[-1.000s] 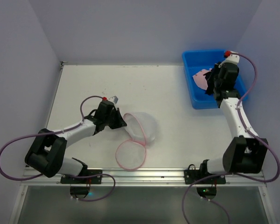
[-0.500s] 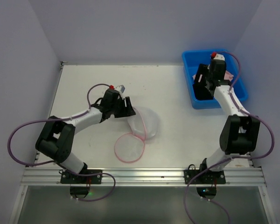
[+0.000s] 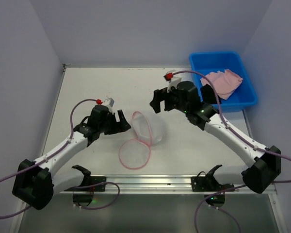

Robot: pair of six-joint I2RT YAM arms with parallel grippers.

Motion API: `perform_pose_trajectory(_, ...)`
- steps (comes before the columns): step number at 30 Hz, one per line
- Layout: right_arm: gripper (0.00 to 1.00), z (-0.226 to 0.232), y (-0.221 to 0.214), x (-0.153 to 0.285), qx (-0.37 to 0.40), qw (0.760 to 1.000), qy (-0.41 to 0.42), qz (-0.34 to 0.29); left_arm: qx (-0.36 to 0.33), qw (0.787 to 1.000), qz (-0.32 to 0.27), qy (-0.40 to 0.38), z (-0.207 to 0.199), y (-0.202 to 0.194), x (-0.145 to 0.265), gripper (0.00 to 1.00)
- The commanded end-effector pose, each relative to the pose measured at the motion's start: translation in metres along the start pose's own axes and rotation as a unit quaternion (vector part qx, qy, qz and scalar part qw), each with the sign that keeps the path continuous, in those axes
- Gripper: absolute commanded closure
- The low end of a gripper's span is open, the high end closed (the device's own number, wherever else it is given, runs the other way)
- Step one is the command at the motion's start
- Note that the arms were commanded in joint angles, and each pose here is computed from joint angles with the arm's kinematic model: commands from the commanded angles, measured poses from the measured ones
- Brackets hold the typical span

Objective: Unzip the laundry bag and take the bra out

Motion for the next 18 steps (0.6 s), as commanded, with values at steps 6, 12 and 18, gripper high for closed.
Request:
perform_pose_trajectory(6, 0.07, 0.043, -0.081, -0.041, 0.02, 0.987, 0.048, 0.15, 0.069, 0.996, 0.059, 0.012, 0.025, -0.075, 0.017, 0.35)
perform_pose_trajectory(12, 0.07, 0.035, -0.129, -0.074, 0.016, 0.975, 0.002, 0.222, 0.062, 0.992, 0.105, 0.04, 0.028, -0.109, -0.005, 0.48)
perform_pose_trajectory(18, 0.07, 0.021, -0.147, -0.077, 0.016, 0.97, -0.05, 0.237, 0.031, 0.983, 0.139, 0.118, 0.038, -0.115, -0.029, 0.7)
Point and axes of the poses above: each gripper's point midway between its finger pads, its own x axis back along the fingers, its own z axis along the line the jaws close on, y = z × x, the point moved 9 cm from there along x, back along the fingers, and after that the axes turned 5 degrees about -x, right-handed, at the moved point
